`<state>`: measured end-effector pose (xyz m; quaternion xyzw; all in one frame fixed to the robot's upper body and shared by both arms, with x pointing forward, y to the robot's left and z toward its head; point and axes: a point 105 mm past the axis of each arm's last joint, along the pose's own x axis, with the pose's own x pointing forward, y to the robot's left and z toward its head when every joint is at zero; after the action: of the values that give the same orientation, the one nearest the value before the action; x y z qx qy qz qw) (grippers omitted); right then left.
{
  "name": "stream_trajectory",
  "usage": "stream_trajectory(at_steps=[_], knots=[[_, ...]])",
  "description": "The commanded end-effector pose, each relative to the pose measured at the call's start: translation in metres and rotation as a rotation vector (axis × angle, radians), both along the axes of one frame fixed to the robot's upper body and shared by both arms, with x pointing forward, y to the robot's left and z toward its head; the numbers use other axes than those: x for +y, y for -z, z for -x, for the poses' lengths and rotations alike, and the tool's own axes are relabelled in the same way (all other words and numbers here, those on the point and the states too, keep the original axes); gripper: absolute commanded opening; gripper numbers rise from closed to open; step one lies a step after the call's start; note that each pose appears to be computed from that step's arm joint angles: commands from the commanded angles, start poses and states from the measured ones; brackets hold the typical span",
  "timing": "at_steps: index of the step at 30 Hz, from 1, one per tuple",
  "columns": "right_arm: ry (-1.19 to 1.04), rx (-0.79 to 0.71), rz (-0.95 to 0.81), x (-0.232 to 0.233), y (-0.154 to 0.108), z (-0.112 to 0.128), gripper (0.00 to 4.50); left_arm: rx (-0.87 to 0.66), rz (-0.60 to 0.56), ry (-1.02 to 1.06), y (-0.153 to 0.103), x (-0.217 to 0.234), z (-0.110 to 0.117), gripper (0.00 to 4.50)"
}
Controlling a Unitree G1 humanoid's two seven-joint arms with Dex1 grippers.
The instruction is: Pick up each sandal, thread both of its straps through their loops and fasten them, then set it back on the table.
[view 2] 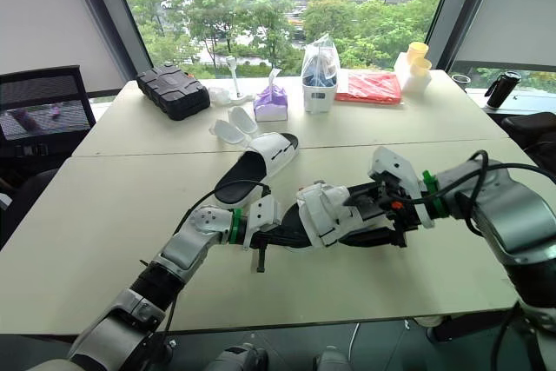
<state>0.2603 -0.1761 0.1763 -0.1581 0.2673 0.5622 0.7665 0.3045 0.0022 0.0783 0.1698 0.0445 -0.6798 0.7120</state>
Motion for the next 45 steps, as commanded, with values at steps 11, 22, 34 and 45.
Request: stream_trajectory(at_steps=[11,22,34,45], knots=[[0.146,0.131,-0.108,-0.005,0.056,0.012,4.36,0.045,-0.058,0.031,0.017,0.000,0.006,0.00],[0.115,0.092,-0.110,0.005,0.058,-0.003,4.36,0.044,-0.063,0.037,0.017,0.000,0.006,0.00],[0.054,0.095,-0.130,0.017,0.051,-0.003,4.36,0.041,-0.062,0.038,0.017,-0.001,0.005,0.00],[-0.039,0.155,-0.094,0.025,0.064,0.004,4.36,0.039,-0.063,0.036,0.017,0.000,0.005,0.00]])
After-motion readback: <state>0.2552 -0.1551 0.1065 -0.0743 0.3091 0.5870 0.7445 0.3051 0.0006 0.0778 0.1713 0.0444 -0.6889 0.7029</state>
